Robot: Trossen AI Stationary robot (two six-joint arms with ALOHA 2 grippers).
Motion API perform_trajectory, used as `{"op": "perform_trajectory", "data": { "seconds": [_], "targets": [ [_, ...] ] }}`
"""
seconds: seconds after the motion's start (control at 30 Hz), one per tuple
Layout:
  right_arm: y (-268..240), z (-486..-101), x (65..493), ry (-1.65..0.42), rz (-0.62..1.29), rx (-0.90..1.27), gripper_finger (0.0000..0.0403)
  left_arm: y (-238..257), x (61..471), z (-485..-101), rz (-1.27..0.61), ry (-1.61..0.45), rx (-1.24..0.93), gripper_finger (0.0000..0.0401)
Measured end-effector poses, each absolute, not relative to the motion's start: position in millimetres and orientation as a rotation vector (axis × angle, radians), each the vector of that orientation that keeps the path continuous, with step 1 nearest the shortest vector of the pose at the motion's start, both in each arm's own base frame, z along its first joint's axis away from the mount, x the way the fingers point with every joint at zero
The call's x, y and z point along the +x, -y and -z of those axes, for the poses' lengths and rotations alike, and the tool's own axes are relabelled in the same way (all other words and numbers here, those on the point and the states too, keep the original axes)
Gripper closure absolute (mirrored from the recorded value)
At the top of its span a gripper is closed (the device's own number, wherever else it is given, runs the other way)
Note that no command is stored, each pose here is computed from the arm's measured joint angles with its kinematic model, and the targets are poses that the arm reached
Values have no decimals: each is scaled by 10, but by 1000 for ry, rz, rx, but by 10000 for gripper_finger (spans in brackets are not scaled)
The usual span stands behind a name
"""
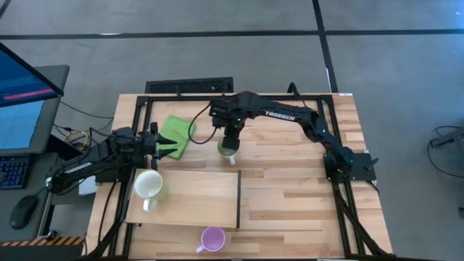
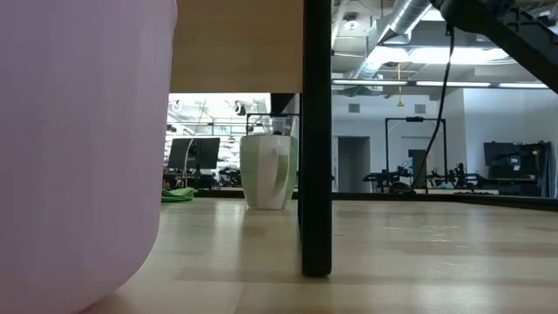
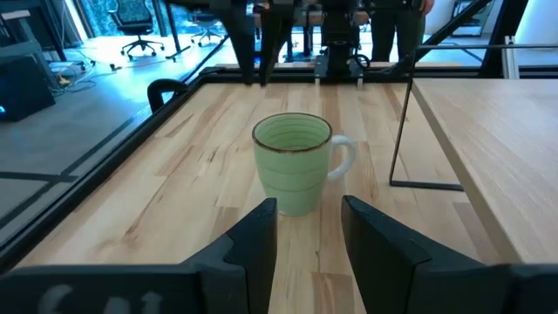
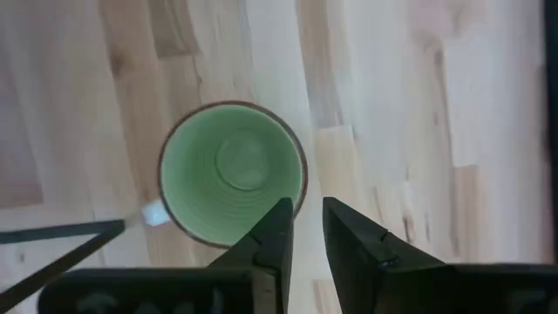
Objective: Stack small to large cups/mugs on shelf
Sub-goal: Put the green mug on the shelf
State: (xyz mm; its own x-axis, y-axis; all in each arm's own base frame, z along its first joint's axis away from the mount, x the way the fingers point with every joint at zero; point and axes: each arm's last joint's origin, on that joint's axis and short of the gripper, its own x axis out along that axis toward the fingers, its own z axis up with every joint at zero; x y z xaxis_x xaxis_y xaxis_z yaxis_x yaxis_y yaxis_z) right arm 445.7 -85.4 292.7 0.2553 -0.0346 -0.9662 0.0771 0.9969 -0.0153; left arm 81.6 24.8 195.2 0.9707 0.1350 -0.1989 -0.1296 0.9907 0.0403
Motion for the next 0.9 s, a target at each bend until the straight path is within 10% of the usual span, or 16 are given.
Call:
{"op": "perform_trajectory", "data": {
  "seconds": [0.9],
  "targets": [
    [638,-4360,3297,-1076,124,5,316,-248,816,-1955,-138,-197,-15,279]
  ]
}}
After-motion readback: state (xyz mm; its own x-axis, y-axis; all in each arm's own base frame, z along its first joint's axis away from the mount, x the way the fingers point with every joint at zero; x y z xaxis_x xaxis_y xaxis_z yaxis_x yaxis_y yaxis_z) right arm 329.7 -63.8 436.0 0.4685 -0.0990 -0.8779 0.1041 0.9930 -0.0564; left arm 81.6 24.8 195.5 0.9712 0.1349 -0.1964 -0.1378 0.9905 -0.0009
